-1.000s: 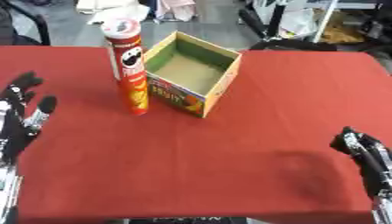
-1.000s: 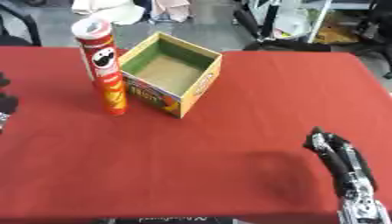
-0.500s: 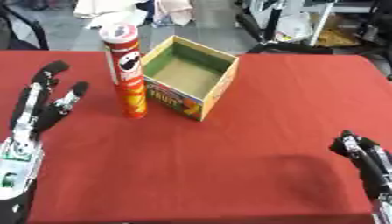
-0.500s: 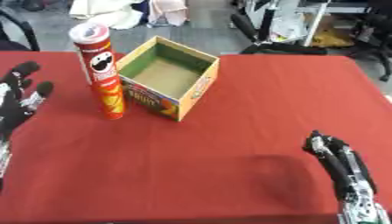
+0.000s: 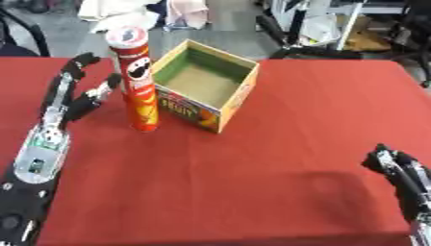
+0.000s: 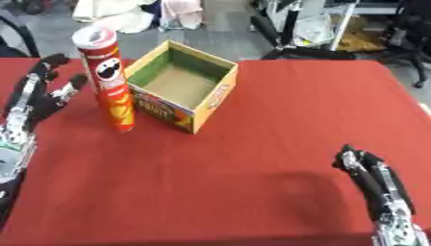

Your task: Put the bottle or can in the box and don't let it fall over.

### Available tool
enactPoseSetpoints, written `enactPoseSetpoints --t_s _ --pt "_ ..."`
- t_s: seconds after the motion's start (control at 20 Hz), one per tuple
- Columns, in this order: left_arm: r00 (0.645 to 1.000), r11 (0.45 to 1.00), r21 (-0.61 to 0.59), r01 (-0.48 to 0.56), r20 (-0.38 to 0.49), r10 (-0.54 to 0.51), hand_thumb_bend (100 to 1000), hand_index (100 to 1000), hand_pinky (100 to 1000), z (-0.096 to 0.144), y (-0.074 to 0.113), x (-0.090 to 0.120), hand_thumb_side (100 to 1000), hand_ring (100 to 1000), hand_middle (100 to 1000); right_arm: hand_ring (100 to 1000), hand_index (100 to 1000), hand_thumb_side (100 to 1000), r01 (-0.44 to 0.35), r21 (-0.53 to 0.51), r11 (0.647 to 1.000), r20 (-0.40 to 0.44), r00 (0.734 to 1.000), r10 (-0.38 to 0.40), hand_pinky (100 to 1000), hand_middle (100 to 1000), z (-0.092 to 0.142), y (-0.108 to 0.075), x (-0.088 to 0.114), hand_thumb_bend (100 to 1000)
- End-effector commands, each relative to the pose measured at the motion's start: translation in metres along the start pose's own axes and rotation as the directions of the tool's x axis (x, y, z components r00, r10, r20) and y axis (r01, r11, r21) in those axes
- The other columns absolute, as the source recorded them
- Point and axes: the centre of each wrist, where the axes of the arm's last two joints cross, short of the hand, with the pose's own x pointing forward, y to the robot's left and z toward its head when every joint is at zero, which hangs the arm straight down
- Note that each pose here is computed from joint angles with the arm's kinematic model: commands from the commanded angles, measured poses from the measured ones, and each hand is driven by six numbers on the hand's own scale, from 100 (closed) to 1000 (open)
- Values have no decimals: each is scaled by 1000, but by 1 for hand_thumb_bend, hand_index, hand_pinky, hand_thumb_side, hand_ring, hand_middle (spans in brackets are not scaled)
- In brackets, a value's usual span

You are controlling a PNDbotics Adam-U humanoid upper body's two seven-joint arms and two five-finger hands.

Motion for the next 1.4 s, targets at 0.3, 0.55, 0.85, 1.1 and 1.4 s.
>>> enactPoseSetpoints --t_s 0.3,0.55,0.85,1.1,1.4 --pt "997 997 2 76 28 -76 697 861 1000 -17 6 8 662 1000 916 632 559 562 -22 7 1000 16 1000 21 804 531 -1 -5 5 100" --pt "994 994 -15 104 11 -104 690 870 1000 -14 5 5 674 1000 920 632 559 554 -21 11 1000 21 1000 21 804 531 -1 -5 6 100" --pt "992 991 -36 126 -19 -127 665 876 1000 -11 4 1 684 1000 921 632 559 558 -18 2 1000 12 1000 18 804 531 0 -5 3 100" --pt "987 987 -50 154 -39 -156 653 892 1000 -11 5 -3 690 1000 922 632 559 558 -17 4 1000 13 1000 17 804 531 0 -5 4 100" --pt "979 976 -98 194 -44 -199 681 896 1000 -15 2 -6 688 1000 921 633 561 559 -16 8 1000 12 1000 15 804 532 -1 -4 4 100"
